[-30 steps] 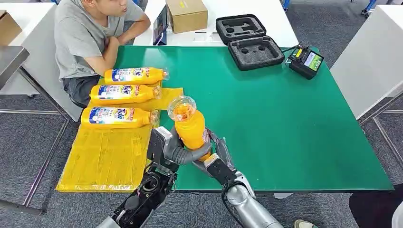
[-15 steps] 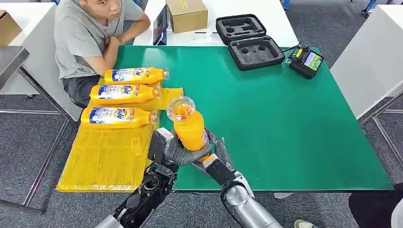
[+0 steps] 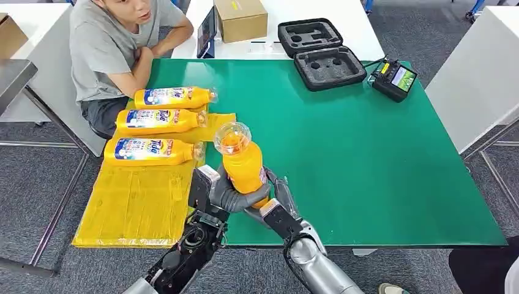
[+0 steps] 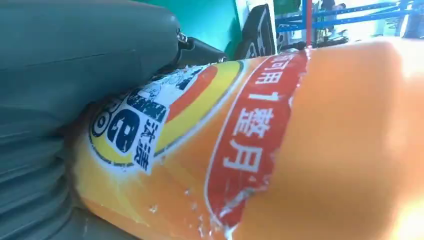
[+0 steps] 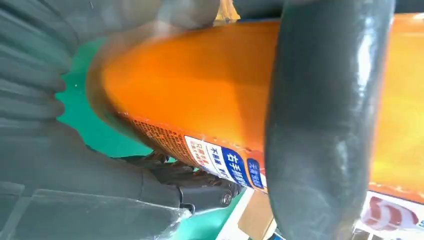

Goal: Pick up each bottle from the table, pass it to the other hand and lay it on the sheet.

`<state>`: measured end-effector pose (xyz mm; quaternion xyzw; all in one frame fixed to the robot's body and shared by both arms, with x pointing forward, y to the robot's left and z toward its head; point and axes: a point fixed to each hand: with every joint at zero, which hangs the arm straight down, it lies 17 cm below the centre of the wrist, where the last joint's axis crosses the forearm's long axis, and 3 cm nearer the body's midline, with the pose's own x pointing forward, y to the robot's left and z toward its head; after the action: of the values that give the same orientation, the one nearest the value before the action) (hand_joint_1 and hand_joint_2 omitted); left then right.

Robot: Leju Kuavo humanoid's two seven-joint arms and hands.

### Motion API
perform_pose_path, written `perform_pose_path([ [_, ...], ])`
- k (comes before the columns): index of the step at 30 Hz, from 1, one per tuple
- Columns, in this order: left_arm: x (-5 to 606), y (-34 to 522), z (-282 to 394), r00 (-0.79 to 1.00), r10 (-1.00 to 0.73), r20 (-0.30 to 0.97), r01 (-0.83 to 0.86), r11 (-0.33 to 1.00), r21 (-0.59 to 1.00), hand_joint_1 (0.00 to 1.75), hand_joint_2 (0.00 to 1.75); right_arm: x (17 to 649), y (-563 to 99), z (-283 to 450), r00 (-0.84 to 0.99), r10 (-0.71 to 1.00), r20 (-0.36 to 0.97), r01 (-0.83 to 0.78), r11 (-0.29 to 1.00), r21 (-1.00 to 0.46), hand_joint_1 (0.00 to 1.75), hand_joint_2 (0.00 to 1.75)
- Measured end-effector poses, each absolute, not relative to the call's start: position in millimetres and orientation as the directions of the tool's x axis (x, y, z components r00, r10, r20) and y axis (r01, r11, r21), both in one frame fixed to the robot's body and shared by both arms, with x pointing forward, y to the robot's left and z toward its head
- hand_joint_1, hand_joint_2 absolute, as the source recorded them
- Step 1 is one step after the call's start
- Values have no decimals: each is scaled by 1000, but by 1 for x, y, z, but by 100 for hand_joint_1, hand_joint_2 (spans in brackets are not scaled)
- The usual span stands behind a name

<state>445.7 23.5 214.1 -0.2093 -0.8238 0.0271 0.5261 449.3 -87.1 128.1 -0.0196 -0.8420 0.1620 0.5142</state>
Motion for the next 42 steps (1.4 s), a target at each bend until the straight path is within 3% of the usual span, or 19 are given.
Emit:
perform_pose_path([
  [1,445,24,215,-360,376,853,317,910,-267,175,175,449,-87,128,-470,196,861,-136,947,-290,162,175],
  [2,445,25,216,-362,380,851,317,909,-271,175,175,449,-86,128,-468,188,864,-142,948,-283,141,175],
  [13,442,32,220,-376,386,842,306,910,-281,175,175,448,-81,128,-463,167,871,-161,950,-268,141,175],
  [14,442,32,220,-377,386,842,306,910,-281,175,175,448,-81,128,-463,167,870,-161,950,-268,113,175],
  [15,442,32,220,-377,387,842,305,910,-281,175,175,448,-81,128,-463,167,870,-161,950,-268,42,175],
  [16,442,32,220,-377,386,842,305,910,-281,175,175,448,-81,128,-463,167,871,-162,950,-268,12,175],
  [17,442,33,221,-379,383,842,303,911,-279,175,175,448,-80,128,-462,165,872,-165,949,-267,0,175],
  [27,443,48,226,-412,358,838,258,928,-270,175,175,444,-68,126,-436,99,895,-224,951,-214,0,175],
  [42,455,116,239,-545,205,813,53,976,-211,175,175,420,-45,108,-390,38,920,-327,928,-176,0,175],
])
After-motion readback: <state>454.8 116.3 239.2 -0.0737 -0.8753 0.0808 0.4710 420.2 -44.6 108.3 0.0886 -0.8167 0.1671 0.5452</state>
